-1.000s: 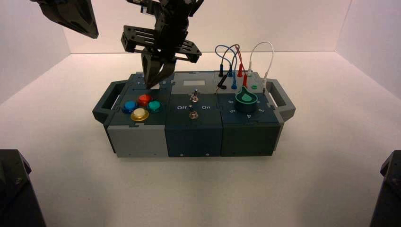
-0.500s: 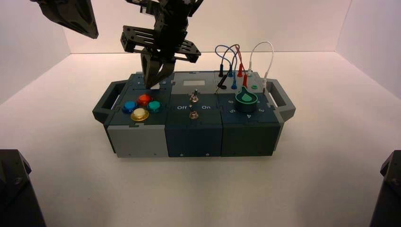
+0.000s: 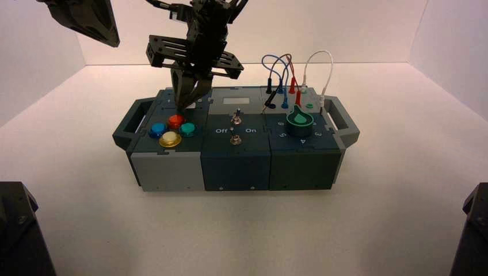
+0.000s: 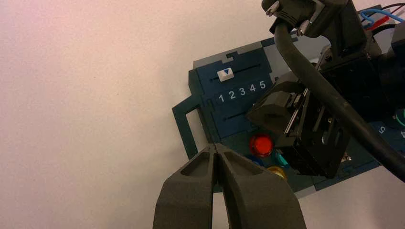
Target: Move the bottom slider to position 4.
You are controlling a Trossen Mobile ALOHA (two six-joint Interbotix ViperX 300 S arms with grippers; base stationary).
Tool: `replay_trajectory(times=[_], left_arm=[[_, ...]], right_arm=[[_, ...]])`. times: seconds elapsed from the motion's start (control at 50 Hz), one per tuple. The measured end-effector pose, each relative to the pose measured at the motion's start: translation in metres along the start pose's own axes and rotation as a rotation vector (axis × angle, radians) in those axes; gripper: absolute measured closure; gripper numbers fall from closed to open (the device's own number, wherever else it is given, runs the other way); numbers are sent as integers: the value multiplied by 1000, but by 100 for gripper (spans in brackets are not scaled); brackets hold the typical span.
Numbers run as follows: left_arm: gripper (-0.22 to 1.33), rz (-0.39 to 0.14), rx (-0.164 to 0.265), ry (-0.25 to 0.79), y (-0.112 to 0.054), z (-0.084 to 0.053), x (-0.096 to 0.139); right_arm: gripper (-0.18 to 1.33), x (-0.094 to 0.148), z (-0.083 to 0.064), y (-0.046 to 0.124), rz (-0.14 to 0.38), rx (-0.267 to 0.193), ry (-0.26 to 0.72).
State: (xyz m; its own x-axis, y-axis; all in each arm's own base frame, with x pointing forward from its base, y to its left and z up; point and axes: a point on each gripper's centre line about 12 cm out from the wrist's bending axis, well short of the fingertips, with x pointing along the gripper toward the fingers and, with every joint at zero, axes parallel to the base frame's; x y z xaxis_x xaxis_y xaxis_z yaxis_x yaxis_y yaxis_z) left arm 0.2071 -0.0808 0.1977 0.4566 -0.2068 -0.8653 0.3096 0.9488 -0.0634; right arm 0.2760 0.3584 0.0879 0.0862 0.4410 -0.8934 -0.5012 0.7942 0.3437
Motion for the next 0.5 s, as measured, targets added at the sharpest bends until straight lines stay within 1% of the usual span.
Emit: replay_trajectory(times=[0.18,0.28,0.5], left_arm=[[127,0,0,0,0,0,0],[127,0,0,3,0,0,1],[127,1,-1,14,0,-1,3]], right_arm=[[129,-1,0,0,1,0,-1],[129,-6,1,4,7,-6,-11],[129,-32,2,14,28,-28,-52]])
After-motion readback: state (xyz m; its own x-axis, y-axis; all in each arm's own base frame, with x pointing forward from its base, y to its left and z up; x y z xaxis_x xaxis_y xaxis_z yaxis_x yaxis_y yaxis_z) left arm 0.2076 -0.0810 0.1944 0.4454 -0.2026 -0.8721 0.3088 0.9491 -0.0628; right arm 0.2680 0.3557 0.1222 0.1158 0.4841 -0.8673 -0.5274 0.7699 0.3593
